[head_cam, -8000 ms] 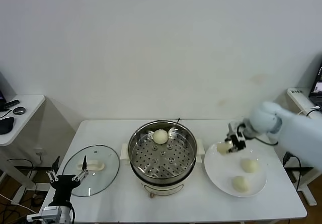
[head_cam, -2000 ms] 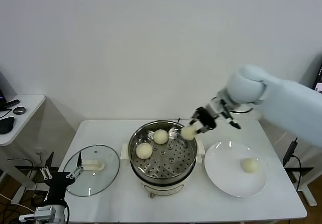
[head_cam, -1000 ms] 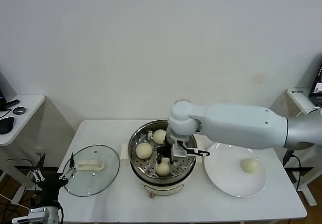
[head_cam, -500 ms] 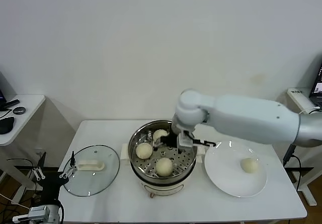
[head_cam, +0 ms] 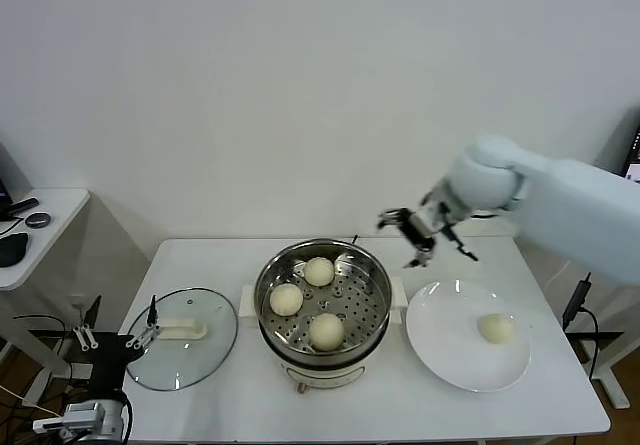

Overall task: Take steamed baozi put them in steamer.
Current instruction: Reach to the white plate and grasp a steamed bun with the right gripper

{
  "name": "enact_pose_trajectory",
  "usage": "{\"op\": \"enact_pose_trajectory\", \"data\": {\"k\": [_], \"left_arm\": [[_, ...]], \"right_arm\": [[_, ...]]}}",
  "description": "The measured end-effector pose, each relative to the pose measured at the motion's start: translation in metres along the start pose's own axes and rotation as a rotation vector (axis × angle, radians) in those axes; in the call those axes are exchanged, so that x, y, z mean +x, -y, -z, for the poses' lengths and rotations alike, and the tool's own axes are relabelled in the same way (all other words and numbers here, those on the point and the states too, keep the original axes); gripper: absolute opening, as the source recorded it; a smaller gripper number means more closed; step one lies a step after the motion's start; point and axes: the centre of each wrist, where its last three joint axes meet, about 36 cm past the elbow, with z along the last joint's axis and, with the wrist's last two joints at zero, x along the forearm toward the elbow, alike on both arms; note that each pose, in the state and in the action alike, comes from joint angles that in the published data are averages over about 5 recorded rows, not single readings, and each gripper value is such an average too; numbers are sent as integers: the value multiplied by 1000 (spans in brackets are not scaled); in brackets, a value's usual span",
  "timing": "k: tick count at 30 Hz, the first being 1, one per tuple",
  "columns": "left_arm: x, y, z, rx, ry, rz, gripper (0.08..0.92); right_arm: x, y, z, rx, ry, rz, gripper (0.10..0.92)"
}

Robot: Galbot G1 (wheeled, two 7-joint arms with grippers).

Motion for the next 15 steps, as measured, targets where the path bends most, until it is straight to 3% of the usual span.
{"op": "enact_pose_trajectory", "data": {"k": [15], "left_arm": [[3, 5, -9, -3, -16, -28, 823]], "right_arm": [[-45, -117, -102, -385, -148, 117, 823]]}}
